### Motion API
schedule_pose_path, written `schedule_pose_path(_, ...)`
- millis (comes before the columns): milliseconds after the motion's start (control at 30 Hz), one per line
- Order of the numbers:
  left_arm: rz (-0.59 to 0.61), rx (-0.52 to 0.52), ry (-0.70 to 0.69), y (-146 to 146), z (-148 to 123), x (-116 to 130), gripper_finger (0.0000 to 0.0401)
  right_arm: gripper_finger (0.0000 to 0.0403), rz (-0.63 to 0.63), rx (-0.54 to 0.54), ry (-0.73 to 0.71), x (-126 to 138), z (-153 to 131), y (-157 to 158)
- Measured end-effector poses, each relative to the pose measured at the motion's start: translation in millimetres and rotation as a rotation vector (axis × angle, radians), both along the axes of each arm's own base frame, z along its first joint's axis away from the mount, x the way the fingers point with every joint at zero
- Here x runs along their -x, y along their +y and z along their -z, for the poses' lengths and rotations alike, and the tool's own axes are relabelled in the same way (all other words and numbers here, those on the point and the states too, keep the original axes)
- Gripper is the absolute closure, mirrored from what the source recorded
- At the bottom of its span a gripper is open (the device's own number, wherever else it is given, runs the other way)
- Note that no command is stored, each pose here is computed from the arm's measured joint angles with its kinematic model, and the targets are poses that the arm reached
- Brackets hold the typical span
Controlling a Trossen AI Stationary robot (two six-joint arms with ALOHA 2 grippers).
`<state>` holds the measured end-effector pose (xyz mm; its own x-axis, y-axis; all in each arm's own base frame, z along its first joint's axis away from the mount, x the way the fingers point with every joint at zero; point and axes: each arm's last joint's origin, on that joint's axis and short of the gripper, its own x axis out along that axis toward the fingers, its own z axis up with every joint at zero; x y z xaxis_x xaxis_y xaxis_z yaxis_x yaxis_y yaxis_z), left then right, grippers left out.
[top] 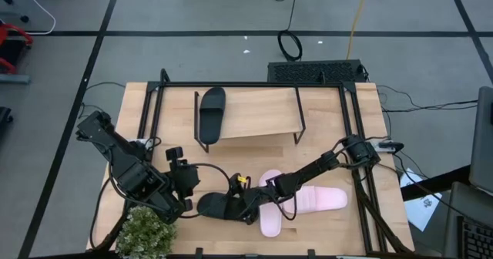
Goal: Pick and place slides into the shelf
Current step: Put the black slide on the shelf
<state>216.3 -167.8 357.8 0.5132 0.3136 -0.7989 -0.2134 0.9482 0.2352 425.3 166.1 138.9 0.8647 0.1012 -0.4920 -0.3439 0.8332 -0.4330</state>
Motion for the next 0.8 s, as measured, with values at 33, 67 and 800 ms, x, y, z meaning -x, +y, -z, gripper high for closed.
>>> schedule_pose_path(33, 0.0, 0.001, -0.002, -0.1, 0.0, -0.1, 0.0215, 0.0214, 0.002, -0.003, 0.002, -0.3, 1.1, -0.3)
schedule_pose_path(67, 0.0, 0.002, -0.002, -0.1, 0.0, -0.2, 0.0215, 0.0218, 0.006, -0.009, -0.003, -1.6, 4.2, -0.7)
schedule_pose_path(800, 0.024, 0.003, -0.015, -2.0, -0.6, -1.9, 0.0215, 0.0393, 0.089, 0.158, -0.136, 12.7, -17.3, 28.7)
